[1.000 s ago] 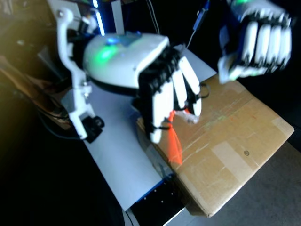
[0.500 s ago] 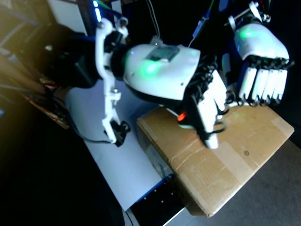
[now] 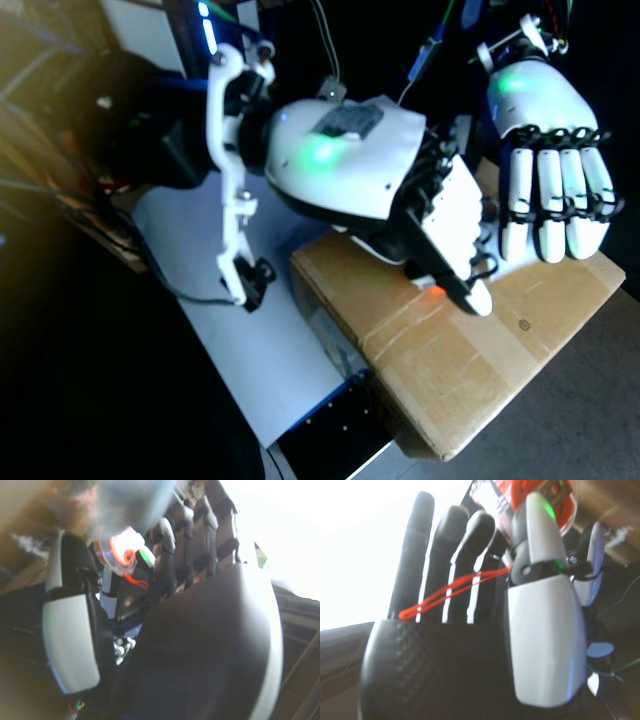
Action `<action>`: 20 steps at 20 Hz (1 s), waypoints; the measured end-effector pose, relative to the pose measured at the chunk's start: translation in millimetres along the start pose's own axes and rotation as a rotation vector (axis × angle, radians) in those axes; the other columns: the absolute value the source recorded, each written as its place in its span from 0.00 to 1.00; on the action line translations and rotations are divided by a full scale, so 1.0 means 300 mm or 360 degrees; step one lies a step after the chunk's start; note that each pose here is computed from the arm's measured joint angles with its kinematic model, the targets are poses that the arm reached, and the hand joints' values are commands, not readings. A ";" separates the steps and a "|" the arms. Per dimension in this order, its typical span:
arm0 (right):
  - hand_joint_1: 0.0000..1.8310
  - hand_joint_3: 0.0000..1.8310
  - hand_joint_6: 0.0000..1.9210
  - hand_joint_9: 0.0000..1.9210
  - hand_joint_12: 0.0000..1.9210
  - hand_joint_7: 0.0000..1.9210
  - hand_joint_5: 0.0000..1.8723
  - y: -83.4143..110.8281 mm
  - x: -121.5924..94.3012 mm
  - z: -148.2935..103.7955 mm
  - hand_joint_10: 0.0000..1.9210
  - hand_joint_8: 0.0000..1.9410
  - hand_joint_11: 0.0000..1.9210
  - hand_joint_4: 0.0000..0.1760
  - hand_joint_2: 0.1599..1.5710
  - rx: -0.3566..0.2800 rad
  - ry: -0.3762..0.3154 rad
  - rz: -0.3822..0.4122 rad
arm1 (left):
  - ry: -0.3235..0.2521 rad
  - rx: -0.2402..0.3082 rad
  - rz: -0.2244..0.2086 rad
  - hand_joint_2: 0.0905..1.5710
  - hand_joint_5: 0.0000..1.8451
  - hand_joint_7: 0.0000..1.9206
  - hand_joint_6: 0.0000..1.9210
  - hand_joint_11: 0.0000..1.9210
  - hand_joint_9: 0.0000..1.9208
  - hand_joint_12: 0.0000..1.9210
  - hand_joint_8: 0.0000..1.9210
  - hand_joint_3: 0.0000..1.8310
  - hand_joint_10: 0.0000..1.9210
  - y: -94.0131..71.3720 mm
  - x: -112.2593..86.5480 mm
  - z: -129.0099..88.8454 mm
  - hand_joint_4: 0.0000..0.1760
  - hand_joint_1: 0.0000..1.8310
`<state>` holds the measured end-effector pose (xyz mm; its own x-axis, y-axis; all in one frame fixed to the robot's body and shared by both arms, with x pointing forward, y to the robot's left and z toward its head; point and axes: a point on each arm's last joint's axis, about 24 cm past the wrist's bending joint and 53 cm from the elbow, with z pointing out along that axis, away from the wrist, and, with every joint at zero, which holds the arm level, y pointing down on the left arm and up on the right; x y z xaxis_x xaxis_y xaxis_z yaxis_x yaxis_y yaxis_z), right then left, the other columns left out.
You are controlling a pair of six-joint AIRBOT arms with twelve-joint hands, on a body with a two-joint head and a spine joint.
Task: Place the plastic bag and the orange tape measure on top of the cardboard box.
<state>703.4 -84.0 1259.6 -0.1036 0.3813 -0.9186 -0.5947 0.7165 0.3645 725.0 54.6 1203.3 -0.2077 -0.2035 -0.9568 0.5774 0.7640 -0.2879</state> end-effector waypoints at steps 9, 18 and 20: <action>0.45 0.00 0.11 0.11 0.89 0.26 0.20 0.024 0.002 -0.001 0.40 0.01 0.00 0.00 0.52 -0.0022 -0.0006 0.0011 | -0.0025 -0.0010 -0.0001 0.60 0.20 0.14 0.00 0.00 0.12 0.60 0.00 0.00 0.01 0.013 -0.015 -0.019 0.00 0.51; 0.38 0.00 0.02 0.00 0.84 0.13 0.10 0.032 -0.015 -0.016 0.34 0.00 0.00 0.00 0.49 -0.0030 -0.0026 0.0012 | -0.0069 0.0001 0.0012 0.60 0.23 0.16 0.00 0.00 0.11 0.49 0.00 0.00 0.00 0.007 -0.053 -0.068 0.00 0.52; 0.38 0.00 0.01 0.00 0.71 0.14 0.09 0.029 -0.036 -0.034 0.30 0.00 0.00 0.00 0.50 -0.0026 -0.0046 0.0007 | -0.0098 0.0000 0.0018 0.60 0.22 0.15 0.00 0.00 0.11 0.47 0.00 0.00 0.00 0.010 -0.072 -0.083 0.00 0.49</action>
<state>691.1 -87.9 1271.2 -0.0832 0.4014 -0.9121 -0.6074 0.7052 0.3658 711.5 76.6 1224.2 -0.1524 -0.2322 -0.9607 0.5792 0.7666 -0.2772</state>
